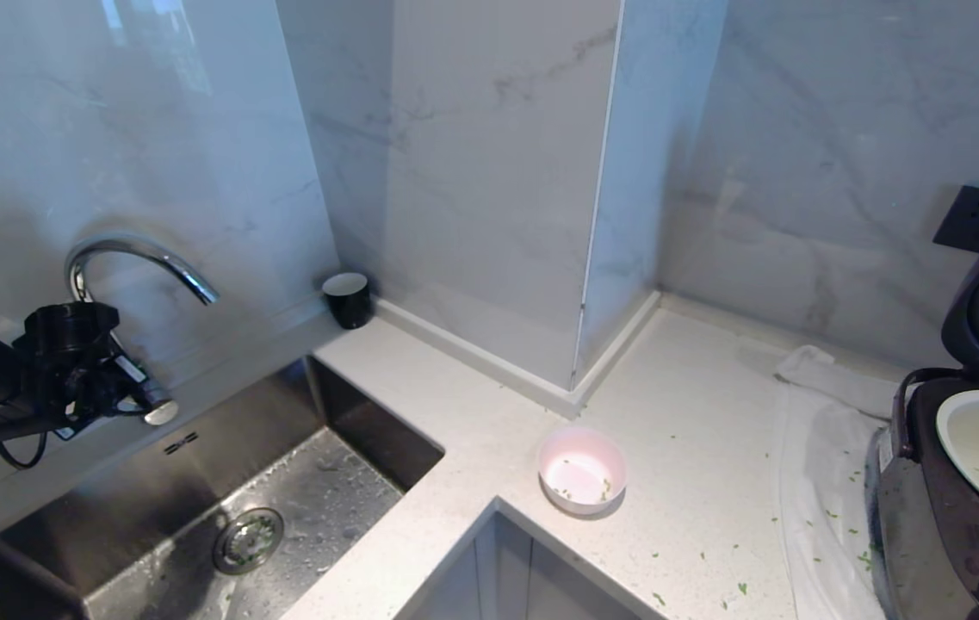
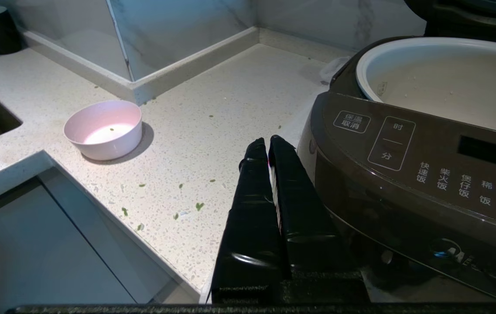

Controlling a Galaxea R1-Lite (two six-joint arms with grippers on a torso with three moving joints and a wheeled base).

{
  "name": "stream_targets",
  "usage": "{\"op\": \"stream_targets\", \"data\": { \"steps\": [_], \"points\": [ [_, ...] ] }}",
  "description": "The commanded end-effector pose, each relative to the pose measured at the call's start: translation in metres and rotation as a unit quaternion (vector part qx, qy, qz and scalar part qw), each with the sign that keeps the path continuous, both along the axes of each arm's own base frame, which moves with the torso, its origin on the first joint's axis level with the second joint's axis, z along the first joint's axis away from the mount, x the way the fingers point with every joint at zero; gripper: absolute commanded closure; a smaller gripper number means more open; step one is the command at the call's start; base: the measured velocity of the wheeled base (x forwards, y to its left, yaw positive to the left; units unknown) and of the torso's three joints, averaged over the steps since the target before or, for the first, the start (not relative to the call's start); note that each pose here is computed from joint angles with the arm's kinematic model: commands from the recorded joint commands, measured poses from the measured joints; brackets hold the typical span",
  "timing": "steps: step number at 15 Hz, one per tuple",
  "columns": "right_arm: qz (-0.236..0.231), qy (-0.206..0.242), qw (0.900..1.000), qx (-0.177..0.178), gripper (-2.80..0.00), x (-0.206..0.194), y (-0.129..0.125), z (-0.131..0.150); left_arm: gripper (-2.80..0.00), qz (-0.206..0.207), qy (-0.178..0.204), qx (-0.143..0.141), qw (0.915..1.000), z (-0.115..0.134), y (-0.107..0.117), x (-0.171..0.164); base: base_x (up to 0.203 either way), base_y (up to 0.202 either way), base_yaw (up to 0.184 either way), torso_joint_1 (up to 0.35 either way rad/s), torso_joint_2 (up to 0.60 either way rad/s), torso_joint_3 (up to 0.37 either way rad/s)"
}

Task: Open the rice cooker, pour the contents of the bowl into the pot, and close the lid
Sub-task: Turn on the tap

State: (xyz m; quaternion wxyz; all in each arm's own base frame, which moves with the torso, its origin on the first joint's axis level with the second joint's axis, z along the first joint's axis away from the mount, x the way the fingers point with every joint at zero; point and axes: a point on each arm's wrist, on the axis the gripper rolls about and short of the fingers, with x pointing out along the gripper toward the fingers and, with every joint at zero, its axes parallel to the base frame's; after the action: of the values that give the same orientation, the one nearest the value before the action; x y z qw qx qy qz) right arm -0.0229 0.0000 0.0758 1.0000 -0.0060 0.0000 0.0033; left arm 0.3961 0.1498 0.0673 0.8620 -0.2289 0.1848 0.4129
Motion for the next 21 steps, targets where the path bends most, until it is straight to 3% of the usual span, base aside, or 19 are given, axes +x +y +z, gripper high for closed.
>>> {"op": "stream_targets", "data": {
  "steps": [1,10,21],
  "points": [
    [0.001,0.000,1.000,0.000,0.00,0.000,0.000,0.000,0.00,0.001,-0.002,0.000,1.0000,0.001,-0.001,0.000,0.000,0.000,0.000,0.000,0.00,0.000],
    [0.000,0.000,1.000,-0.001,0.00,0.000,0.000,0.000,0.00,-0.009,-0.009,0.002,0.9999,0.012,-0.011,-0.006,0.000,0.000,0.000,0.000,0.00,0.000],
    [0.001,0.000,1.000,-0.001,0.00,0.000,0.000,0.000,0.00,-0.004,-0.004,0.003,1.0000,0.002,-0.005,0.003,0.000,0.000,0.000,0.000,0.00,0.000]
  ]
}}
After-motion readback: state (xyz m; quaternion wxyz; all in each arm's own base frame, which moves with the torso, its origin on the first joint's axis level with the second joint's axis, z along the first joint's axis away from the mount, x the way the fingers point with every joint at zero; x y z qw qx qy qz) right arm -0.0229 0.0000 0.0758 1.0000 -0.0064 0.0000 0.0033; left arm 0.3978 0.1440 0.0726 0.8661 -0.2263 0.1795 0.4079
